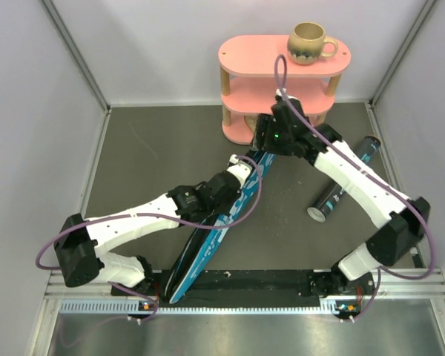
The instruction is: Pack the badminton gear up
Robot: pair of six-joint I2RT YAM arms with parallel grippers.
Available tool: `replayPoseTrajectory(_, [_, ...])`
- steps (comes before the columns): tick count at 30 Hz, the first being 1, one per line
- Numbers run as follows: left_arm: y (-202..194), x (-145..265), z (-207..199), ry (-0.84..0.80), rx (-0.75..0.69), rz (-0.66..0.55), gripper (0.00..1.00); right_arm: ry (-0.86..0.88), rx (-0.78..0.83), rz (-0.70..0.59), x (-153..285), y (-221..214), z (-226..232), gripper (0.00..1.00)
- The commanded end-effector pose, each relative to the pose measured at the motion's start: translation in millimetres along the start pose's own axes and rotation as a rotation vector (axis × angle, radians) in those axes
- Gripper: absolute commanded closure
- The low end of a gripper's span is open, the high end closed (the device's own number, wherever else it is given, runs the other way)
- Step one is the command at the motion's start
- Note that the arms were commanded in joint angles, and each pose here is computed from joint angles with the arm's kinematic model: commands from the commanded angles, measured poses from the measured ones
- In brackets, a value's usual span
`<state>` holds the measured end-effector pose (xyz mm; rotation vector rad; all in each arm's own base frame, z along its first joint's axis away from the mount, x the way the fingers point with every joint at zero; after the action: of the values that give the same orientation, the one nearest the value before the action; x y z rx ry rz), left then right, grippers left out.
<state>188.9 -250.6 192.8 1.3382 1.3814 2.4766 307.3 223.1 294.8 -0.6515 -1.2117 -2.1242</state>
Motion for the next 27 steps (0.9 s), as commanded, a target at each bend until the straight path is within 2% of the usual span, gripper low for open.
replayPoseTrajectory(1, [46, 19, 0, -0.068, 0.069, -0.207, 1.00, 0.352, -0.054, -0.107, 57, 20, -2, 0.25])
replayPoseTrajectory(2, [46, 19, -3, -0.097, 0.063, -0.210, 1.00, 0.413, -0.049, -0.083, 49, 11, -8, 0.22])
replayPoseTrajectory(5, [44, 19, -4, -0.110, 0.051, -0.214, 1.00, 0.498, -0.110, -0.105, 51, 22, -38, 0.18])
replayPoseTrajectory(6, [44, 20, -4, -0.119, 0.046, -0.214, 1.00, 0.478, -0.151, -0.127, 48, 35, -56, 0.18])
replayPoseTrajectory(8, [42, 19, -5, -0.132, 0.033, -0.216, 1.00, 0.488, -0.189, -0.083, 44, 43, -61, 0.19])
replayPoseTrajectory(11, [40, 16, -7, -0.141, 0.016, -0.211, 1.00, 0.445, -0.202, -0.019, 43, 55, -56, 0.23])
replayPoseTrajectory(12, [41, 16, -7, -0.148, 0.004, -0.211, 1.00, 0.394, -0.235, 0.027, 30, 52, -60, 0.26])
replayPoseTrajectory(16, [42, 15, -11, -0.176, -0.017, -0.211, 1.00, 0.337, -0.301, 0.066, 12, 59, -58, 0.32])
replayPoseTrajectory(18, [42, 15, -11, -0.182, -0.026, -0.214, 1.00, 0.304, -0.318, 0.043, 4, 65, -57, 0.34])
replayPoseTrajectory(25, [40, 17, -12, -0.208, -0.052, -0.225, 1.00, 0.240, -0.354, 0.054, -16, 65, -52, 0.55])
replayPoseTrajectory(27, [41, 17, -13, -0.234, -0.062, -0.230, 1.00, 0.238, -0.353, 0.069, -20, 62, -48, 0.72])
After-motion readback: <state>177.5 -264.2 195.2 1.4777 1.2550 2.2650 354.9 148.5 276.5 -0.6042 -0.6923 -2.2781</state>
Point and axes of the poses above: each gripper's point midway between its finger pads, its own x axis back along the fingers, its own z axis along the line the jaws close on, y = z × x, the point moved 6 cm from there along x, back along the fingers, and after that the axes turned 14 degrees about -x, right-handed, at the moved point
